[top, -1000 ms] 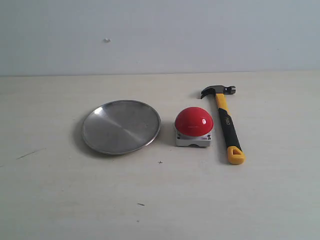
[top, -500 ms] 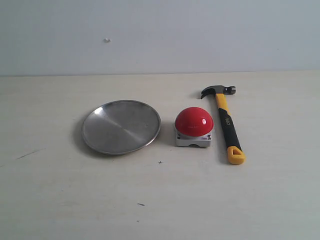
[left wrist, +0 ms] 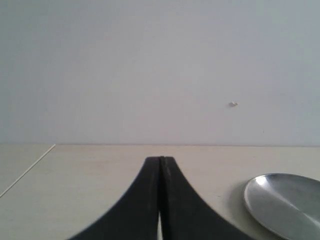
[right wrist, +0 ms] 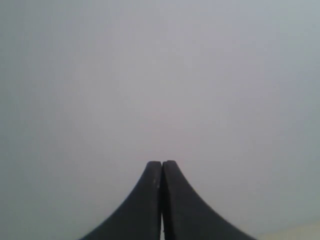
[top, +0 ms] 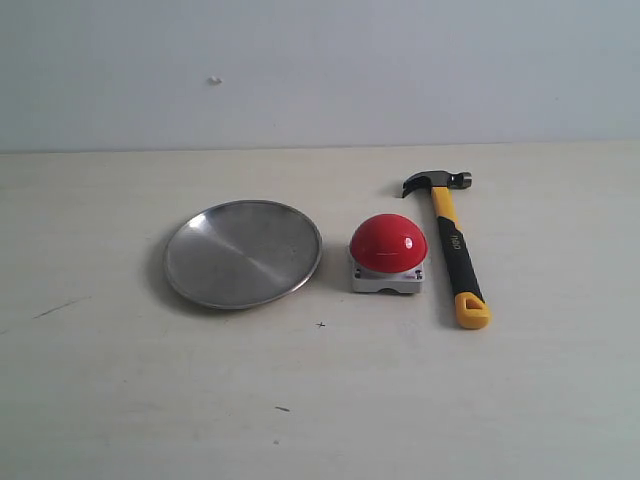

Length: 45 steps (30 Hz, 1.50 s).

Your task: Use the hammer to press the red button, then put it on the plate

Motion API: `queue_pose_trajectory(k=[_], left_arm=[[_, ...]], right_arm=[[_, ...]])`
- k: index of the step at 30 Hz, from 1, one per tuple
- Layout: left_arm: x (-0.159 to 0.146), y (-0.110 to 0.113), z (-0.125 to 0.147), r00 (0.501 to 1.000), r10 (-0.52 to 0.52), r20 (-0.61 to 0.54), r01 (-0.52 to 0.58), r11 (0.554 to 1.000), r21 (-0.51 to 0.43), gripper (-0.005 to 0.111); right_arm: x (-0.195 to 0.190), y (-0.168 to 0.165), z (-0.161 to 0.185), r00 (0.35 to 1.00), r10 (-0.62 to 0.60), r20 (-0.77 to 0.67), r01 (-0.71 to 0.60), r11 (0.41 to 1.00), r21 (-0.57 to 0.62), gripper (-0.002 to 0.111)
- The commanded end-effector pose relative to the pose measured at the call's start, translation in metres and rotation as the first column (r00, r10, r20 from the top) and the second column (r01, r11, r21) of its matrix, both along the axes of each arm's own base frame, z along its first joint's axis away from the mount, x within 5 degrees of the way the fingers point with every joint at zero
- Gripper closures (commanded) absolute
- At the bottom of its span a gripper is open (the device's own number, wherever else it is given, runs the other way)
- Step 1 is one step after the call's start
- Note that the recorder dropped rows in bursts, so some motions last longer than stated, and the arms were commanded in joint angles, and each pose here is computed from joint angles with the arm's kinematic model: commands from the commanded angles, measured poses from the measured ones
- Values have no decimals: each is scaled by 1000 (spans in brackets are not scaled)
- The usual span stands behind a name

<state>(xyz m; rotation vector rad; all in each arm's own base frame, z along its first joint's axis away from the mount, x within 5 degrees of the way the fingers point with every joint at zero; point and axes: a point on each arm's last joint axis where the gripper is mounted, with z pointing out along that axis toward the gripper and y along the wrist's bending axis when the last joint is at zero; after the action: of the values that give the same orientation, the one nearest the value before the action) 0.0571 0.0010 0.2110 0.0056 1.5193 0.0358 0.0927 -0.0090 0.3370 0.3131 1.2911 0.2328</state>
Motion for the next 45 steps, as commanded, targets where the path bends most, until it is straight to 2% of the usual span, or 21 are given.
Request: queue_pose_trajectory(k=[1, 6, 13, 16, 21, 22, 25, 27, 32, 35, 36, 39, 45], left_arm=[[0, 0, 0, 1000, 0, 4, 0, 1000, -6, 107], [0, 0, 0, 1000, 0, 4, 0, 1000, -6, 107], [0, 0, 0, 1000, 0, 4, 0, 1000, -6, 107], [0, 0, 0, 1000, 0, 4, 0, 1000, -6, 107], [0, 0, 0, 1000, 0, 4, 0, 1000, -6, 107], [0, 0, 0, 1000, 0, 4, 0, 1000, -6, 107], [0, 0, 0, 1000, 0, 4, 0, 1000, -6, 107], [0, 0, 0, 1000, 0, 4, 0, 1000, -6, 107], [0, 0, 0, 1000, 0, 4, 0, 1000, -6, 107], [0, 0, 0, 1000, 0, 4, 0, 1000, -6, 107], [0, 0, 0, 1000, 0, 4, 0, 1000, -6, 107], [0, 0, 0, 1000, 0, 4, 0, 1000, -6, 107], [0, 0, 0, 1000, 0, 4, 0, 1000, -6, 107]], right_arm=[[65, 6, 12, 931, 68, -359, -100, 992, -74, 108], [145, 10, 14, 765, 150, -626, -203, 979, -14, 108], [226, 13, -4, 553, 198, -810, -311, 950, 20, 108], [252, 11, -7, 446, 177, -877, -352, 936, 10, 108], [294, -1, -21, 198, 79, -977, -314, 949, 13, 107], [303, -3, -23, 187, 60, -981, -300, 954, 2, 105], [326, -3, -27, 248, 71, -966, -294, 956, -5, 101], [333, -1, -35, 260, 95, -961, -296, 955, 15, 101], [349, 0, -67, 177, 115, -978, -313, 948, 55, 100], [364, 2, -88, 95, 121, -988, -322, 943, 85, 88], [369, 3, -98, 61, 117, -991, -319, 943, 91, 80], [384, 7, -113, 52, 121, -991, -306, 947, 100, 63], [410, 18, -132, 86, 117, -989, -315, 945, 85, 61]])
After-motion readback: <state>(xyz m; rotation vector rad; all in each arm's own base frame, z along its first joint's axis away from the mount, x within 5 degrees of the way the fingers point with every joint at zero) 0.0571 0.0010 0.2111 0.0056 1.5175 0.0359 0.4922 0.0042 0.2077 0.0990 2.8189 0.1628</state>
